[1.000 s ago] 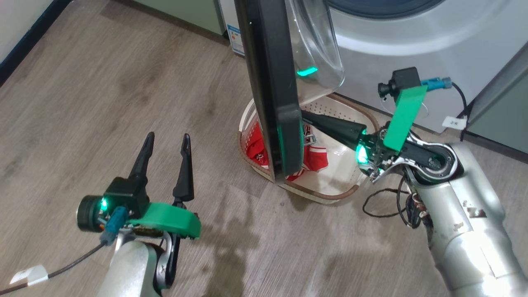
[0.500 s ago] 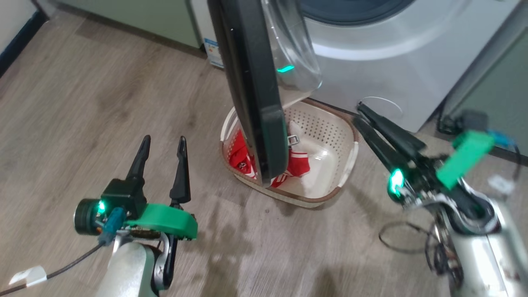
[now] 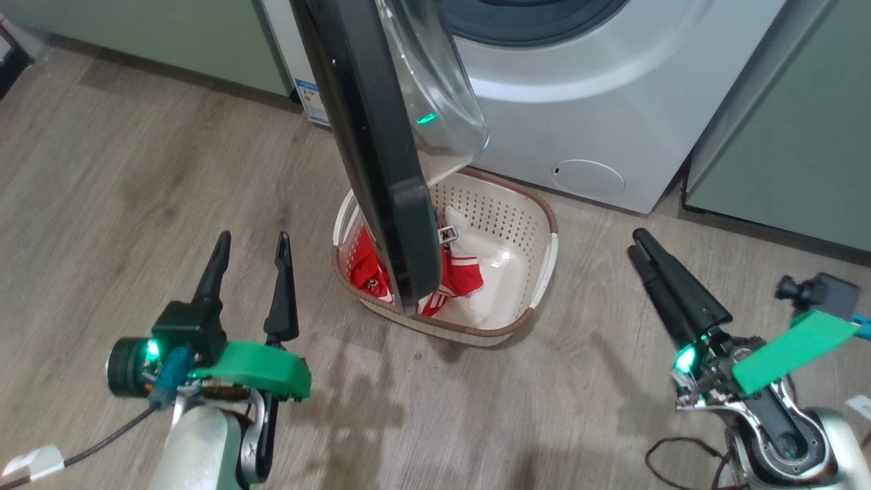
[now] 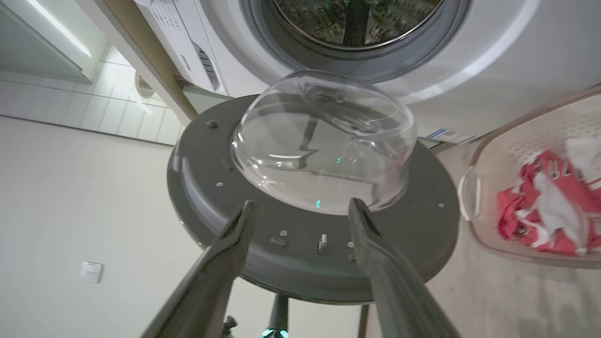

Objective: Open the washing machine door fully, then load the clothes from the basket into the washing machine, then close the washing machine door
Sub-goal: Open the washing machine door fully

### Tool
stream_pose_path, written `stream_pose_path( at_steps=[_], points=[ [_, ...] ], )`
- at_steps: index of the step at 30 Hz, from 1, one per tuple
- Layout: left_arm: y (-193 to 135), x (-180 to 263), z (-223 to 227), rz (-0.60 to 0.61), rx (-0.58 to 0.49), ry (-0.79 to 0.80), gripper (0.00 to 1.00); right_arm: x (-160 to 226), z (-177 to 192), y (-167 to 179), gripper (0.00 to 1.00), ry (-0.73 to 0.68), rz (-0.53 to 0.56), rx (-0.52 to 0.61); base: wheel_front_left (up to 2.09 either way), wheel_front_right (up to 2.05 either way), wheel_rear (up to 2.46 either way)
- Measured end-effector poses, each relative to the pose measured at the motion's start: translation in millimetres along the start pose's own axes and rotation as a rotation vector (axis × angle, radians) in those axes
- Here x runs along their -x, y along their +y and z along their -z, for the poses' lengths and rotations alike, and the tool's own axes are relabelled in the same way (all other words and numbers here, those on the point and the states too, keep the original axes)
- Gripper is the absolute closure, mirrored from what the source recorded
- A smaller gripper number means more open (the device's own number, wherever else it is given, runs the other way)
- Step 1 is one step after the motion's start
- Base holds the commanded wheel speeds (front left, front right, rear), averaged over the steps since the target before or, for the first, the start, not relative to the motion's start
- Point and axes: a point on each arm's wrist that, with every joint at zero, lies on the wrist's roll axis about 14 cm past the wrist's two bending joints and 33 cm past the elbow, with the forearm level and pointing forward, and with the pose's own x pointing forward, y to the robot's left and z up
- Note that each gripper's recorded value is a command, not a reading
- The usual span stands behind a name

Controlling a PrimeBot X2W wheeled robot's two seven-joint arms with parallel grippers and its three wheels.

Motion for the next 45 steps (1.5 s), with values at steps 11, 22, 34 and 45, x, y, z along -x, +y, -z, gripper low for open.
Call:
stream_pose_path(
  at_steps=[11, 22, 34, 45],
  points=[
    [2, 4, -2, 0.005, -0.008, -0.004, 0.0, -11, -55, 37, 0.0, -0.302, 0.031, 0.642, 0.0, 0.0, 0.0],
    [9, 9, -9, -0.002, -0.02, -0.021, 0.0, -25, -31, 48, 0.0, -0.28, 0.033, 1.175, 0.0, 0.0, 0.0],
    [12, 18, -2, -0.007, -0.028, 0.002, 0.0, -24, -14, 19, 0.0, -0.235, 0.056, 1.328, 0.0, 0.0, 0.0],
    [11, 18, -1, -0.006, -0.029, 0.007, 0.0, -22, -12, -1, 0.0, -0.203, 0.102, 1.326, 0.0, 0.0, 0.0]
  ],
)
